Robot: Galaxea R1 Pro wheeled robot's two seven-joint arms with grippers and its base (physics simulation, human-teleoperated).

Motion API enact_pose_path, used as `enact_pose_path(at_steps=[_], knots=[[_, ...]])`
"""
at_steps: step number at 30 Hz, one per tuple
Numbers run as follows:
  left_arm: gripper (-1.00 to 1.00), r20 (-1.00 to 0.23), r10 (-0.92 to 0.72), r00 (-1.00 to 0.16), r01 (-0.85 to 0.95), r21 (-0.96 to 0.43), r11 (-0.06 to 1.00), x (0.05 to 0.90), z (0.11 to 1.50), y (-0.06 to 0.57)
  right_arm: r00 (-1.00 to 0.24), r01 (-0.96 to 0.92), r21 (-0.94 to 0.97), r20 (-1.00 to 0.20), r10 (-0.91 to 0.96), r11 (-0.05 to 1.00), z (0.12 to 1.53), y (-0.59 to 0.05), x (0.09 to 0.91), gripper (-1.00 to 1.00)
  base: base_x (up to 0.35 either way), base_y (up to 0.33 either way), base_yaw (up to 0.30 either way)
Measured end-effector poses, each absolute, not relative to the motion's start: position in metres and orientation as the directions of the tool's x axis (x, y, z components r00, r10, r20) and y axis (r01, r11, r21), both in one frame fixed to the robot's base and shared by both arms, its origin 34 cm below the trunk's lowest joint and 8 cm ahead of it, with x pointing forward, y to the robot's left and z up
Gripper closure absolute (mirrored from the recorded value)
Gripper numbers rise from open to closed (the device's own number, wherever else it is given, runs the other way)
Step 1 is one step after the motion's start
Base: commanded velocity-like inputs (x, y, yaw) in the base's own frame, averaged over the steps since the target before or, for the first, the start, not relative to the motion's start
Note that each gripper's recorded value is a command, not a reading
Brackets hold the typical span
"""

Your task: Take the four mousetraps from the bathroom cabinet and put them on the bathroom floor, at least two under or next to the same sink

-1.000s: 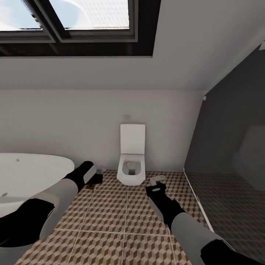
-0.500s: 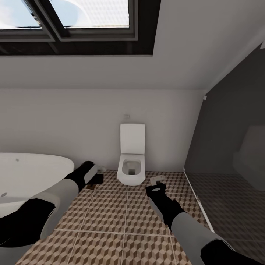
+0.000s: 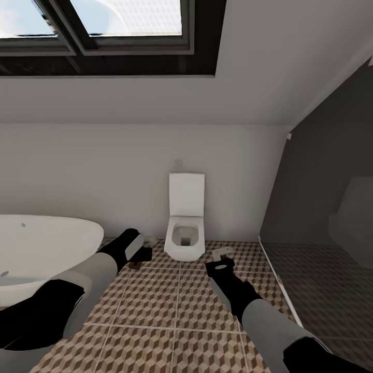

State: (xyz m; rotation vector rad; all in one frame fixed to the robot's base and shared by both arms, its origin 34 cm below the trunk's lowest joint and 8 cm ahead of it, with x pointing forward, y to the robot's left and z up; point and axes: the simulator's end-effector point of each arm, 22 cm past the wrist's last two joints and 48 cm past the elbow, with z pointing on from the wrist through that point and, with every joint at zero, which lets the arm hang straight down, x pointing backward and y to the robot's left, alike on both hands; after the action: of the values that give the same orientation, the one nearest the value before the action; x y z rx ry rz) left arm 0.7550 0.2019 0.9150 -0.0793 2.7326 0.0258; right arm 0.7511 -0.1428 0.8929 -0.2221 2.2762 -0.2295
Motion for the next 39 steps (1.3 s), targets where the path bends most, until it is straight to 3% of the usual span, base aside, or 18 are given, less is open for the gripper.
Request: enact_pose_path(at_steps=[39], knots=[[1.0, -0.38, -0.051, -0.924, -0.058, 0.008, 0.998, 0.765, 0.865, 0.201, -0.657, -0.117, -0.201, -0.718, -0.228, 0.972, 0.845, -0.133, 0.762, 1.0, 0.0, 0.0, 0.0]])
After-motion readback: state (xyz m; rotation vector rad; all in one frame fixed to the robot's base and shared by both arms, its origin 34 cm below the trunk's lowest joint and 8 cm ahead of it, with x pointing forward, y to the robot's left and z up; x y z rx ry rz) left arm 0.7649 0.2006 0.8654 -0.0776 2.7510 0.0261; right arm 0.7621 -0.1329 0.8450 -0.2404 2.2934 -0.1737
